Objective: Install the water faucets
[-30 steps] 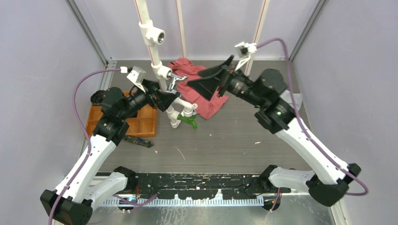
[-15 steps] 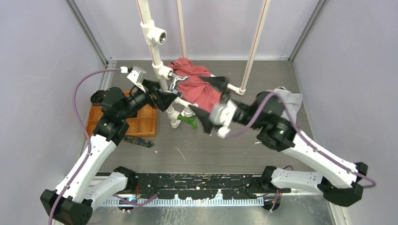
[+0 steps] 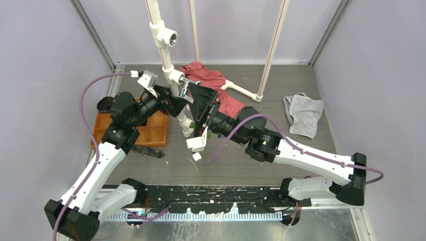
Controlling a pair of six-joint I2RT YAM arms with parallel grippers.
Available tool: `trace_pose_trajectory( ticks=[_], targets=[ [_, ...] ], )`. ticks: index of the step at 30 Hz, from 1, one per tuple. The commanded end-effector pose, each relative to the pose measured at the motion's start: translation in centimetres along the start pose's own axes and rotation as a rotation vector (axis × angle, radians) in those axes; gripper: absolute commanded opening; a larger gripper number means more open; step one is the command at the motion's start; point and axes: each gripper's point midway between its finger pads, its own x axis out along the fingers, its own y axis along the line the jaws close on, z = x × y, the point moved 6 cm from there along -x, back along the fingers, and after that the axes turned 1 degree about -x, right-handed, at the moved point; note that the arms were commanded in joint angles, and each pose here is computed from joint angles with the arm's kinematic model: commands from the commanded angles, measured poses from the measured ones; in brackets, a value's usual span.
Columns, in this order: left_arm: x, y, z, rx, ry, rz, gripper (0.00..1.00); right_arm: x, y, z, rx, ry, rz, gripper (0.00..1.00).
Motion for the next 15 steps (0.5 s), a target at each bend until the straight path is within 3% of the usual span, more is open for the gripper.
trace_pose_trajectory(
  ticks=[1,10,15],
  targets=[
    [0.7,0.2,1.2,0.03,-0.047,-0.003,0.78,0.7,-2.2,-1.0,-0.228,0.115,-0.106,0.91],
    [0.9,0.3,1.2,0.026,-0.057,0.002,0.54,1.9,-1.8,-0.8,-0.24,0.095,-0.1,0.7],
    [0.9,0.3,1.0,0.018,-0.056,-0.003,0.37,2.3,-1.7,-0.9,-0.216,0.098,-0.101,0.5]
  ],
)
